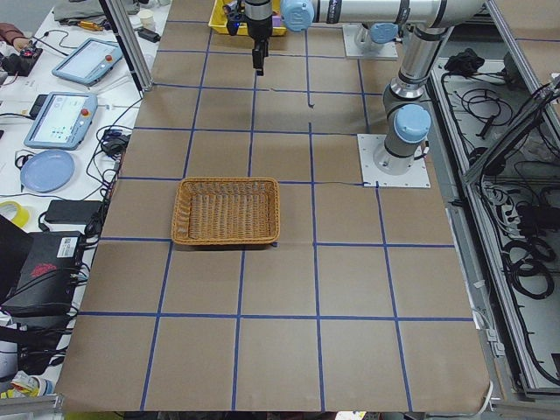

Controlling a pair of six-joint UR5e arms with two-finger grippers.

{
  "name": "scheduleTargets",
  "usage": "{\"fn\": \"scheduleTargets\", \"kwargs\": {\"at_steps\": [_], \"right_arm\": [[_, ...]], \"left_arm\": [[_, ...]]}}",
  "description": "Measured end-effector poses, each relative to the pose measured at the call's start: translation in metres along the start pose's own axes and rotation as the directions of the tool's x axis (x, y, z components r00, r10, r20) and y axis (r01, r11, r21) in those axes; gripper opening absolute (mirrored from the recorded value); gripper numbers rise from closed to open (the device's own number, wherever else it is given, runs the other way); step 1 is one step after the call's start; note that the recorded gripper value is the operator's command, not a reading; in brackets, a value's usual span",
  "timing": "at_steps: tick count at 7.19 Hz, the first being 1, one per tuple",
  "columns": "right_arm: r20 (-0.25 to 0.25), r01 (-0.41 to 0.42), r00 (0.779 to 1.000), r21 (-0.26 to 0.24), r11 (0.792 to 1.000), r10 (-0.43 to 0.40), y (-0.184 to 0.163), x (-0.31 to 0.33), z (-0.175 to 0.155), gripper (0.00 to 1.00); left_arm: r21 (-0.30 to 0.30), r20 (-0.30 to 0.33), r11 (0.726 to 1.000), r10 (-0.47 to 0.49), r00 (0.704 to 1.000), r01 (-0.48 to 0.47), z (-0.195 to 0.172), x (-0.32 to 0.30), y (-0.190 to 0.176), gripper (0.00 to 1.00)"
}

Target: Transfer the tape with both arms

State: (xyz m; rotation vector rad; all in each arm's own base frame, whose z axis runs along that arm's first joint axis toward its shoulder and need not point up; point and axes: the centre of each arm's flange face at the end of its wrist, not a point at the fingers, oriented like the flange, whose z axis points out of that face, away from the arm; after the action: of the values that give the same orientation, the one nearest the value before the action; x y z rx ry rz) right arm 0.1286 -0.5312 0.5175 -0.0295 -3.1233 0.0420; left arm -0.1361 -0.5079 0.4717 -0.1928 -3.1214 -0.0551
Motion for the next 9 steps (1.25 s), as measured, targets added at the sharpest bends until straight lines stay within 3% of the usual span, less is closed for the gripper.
{"fn": "scheduleTargets", "kwargs": {"at_steps": [9], "right_arm": [[0.004,-0.009,1.000,0.005,1.000,0.009,-0.0059,0.0050,-0.0001,1.00]], "left_arm": [[-0.001,0.000,1.000,0.000,1.000,0.000,-0.0004,0.0001,0.0006,1.00]]}}
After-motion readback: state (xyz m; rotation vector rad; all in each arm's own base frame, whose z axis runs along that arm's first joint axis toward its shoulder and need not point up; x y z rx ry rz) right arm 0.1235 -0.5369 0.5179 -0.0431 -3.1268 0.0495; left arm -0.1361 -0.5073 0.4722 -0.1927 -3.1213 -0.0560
